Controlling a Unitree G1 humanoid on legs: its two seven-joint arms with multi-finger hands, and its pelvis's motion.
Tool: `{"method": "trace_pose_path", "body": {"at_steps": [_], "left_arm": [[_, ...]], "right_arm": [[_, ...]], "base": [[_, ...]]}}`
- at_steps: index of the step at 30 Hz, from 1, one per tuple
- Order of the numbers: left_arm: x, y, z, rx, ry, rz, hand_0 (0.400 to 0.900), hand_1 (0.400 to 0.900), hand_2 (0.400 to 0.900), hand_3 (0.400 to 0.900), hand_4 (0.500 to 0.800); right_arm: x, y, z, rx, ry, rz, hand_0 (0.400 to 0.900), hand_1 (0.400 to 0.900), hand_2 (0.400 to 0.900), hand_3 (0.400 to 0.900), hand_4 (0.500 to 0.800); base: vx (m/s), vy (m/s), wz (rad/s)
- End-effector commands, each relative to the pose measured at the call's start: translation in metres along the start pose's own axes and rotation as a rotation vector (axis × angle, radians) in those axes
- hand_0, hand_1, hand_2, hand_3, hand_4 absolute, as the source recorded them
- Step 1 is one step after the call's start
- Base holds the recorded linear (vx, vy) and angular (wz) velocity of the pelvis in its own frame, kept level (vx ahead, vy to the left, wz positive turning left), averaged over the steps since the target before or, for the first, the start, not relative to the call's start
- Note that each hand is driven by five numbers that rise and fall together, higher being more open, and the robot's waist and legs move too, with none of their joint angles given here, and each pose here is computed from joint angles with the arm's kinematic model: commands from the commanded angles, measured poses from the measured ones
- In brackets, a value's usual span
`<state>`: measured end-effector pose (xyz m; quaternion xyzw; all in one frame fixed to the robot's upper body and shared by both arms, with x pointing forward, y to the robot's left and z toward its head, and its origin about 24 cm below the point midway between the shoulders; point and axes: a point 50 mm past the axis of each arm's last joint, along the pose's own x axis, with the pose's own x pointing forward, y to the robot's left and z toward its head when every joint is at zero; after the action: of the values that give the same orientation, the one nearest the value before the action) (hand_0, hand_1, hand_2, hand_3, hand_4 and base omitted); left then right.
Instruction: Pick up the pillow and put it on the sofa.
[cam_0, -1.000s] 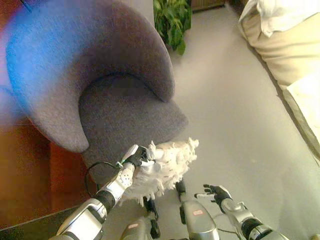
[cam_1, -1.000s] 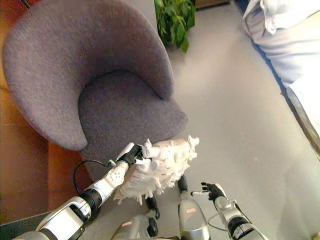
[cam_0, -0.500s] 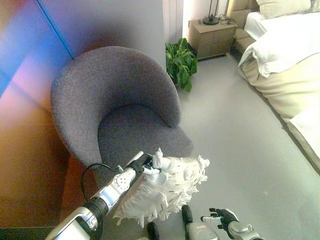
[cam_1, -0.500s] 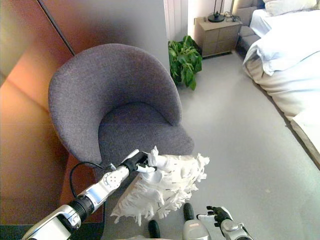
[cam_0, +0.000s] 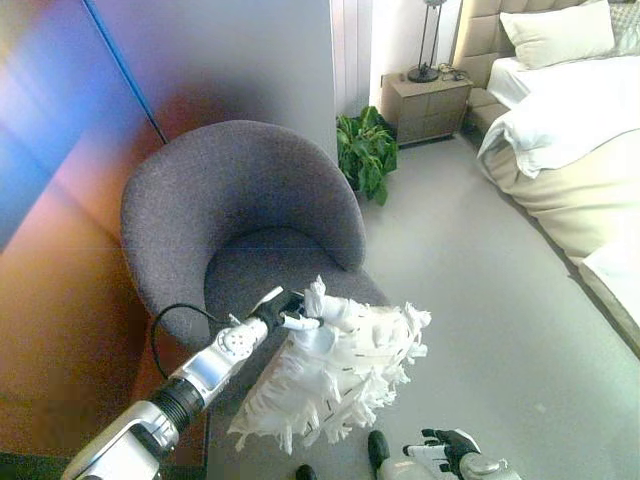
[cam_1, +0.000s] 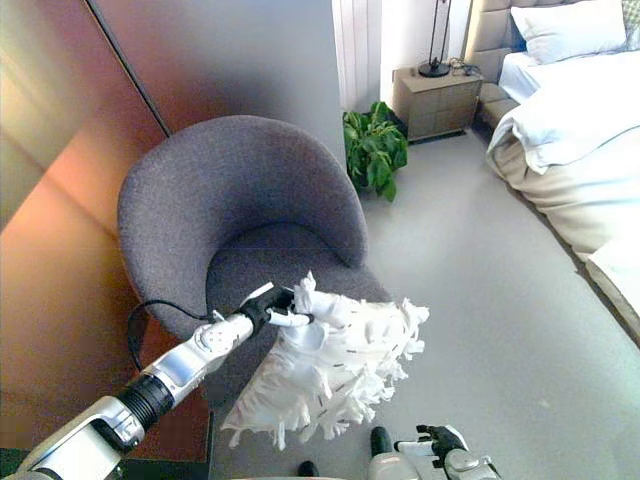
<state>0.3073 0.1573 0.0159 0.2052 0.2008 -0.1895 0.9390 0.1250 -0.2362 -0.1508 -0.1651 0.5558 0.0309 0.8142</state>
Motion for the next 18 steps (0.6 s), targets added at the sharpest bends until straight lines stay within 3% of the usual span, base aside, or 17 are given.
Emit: {"method": "trace_pose_path", "body": {"at_steps": [1,9,15,18], "left_arm": [[-0.022,0.084,0.153,-0.165,-0.522,0.284,0.400,0.400,0.400,0.400,0.500],[-0.045,0.158,0.142,-0.409,-0.505,0.570,0.400,0.400,0.400,0.400,0.500],[-0.082,0.219,0.114,-0.448,-0.428,0.878,0.400,0.400,0.400,0.400,0.500],[-0.096,0.237,0.100,-0.430,-0.349,0.946,0.400,0.400,0.400,0.400,0.500]], "right_arm": [[-0.003,-0.001,-0.028,-0.025,0.081,0.004,0.900,0.900,0.900,0.900,0.800],[-0.006,0.001,-0.045,-0.012,0.127,0.009,0.900,0.900,0.900,0.900,0.800],[-0.009,-0.003,-0.057,-0.004,0.150,-0.002,0.900,0.900,0.900,0.900,0.800],[-0.010,-0.005,-0.061,-0.009,0.156,-0.006,0.900,0.900,0.900,0.900,0.800]], "base": [[0.038,-0.014,0.00],[0.052,-0.011,0.01],[0.050,0.004,0.07],[0.042,0.018,0.09]]}}
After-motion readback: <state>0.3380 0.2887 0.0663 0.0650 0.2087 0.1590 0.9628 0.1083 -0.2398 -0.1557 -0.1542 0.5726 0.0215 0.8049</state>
